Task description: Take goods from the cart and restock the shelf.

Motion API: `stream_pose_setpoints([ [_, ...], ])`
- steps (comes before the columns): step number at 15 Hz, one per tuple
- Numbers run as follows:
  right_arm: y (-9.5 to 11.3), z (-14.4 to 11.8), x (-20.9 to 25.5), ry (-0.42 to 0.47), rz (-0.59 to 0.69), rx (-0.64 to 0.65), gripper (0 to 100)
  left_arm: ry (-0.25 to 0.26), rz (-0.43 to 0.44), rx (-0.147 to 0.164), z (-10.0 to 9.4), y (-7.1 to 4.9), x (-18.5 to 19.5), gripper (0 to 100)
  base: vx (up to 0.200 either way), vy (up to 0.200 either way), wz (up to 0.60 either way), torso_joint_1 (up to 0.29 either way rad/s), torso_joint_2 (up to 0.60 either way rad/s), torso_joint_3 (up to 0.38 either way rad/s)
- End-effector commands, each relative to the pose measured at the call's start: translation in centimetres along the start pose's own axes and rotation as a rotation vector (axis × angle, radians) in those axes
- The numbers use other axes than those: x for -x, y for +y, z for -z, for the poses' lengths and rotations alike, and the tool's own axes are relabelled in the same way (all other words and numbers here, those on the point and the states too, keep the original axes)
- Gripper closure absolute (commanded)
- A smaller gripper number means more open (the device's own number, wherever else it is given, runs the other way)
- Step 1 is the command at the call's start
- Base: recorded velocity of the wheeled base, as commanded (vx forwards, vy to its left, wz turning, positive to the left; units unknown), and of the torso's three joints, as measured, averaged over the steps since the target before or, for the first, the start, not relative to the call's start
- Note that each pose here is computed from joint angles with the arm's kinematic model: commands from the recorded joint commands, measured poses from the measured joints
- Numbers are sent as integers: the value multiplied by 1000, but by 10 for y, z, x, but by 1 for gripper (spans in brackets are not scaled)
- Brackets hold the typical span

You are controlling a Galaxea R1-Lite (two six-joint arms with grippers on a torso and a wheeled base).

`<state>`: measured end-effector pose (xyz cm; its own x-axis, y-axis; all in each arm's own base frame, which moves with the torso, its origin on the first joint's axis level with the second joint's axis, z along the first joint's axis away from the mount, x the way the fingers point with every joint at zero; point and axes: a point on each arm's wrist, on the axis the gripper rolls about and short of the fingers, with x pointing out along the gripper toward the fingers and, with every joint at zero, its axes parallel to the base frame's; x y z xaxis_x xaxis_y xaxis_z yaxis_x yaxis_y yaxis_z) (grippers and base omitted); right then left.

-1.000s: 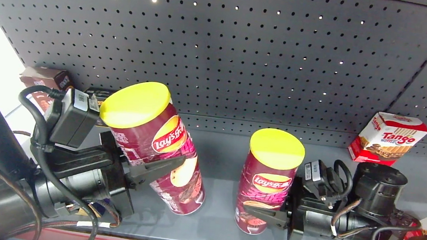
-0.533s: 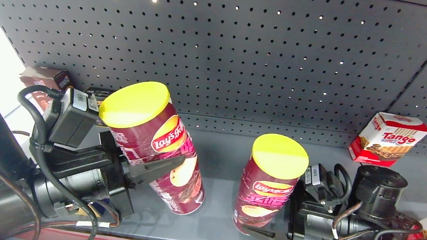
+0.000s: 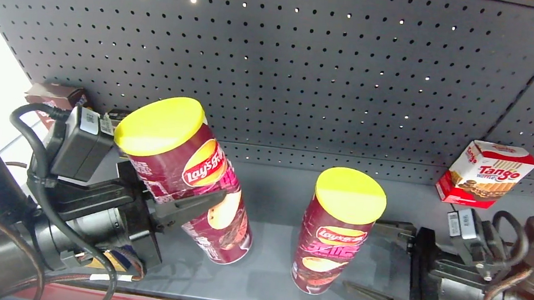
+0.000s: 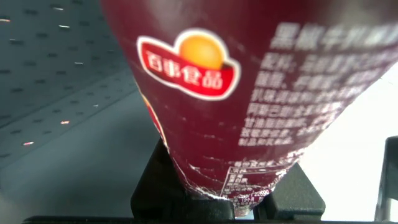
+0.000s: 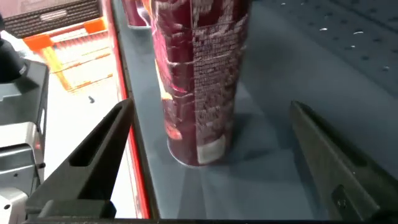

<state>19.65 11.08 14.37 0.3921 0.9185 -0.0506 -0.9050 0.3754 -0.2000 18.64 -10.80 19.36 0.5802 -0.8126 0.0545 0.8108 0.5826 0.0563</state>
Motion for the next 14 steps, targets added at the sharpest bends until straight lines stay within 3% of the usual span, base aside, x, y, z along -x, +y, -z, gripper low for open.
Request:
stream_pose_setpoints([
  [1, 15, -20, 36, -47, 61, 46, 0, -15, -4, -9, -4, -1, 3, 100, 0, 0, 0, 0, 0, 0],
  [5, 19, -45, 63, -62, 174, 79, 0, -30, -4, -16, -8, 0, 3, 100, 0, 0, 0, 0, 0, 0],
  [8, 21, -83, 92, -94, 455, 143, 0, -37, -5, -20, -9, -2, 6, 100, 0, 0, 0, 0, 0, 0],
  [10, 39, -94, 115, -101, 607, 160, 0, -37, -5, -20, -9, -2, 7, 100, 0, 0, 0, 0, 0, 0],
  [12, 65, -89, 135, -65, 706, 134, 0, -40, -3, -21, -10, -3, 7, 100, 0, 0, 0, 0, 0, 0],
  [13, 65, -89, 135, -65, 706, 134, 0, -40, -3, -21, -10, -3, 7, 100, 0, 0, 0, 0, 0, 0],
  [14, 99, -71, 158, -23, 793, 106, 0, -34, -1, -18, -9, -3, 6, 100, 0, 0, 0, 0, 0, 0],
])
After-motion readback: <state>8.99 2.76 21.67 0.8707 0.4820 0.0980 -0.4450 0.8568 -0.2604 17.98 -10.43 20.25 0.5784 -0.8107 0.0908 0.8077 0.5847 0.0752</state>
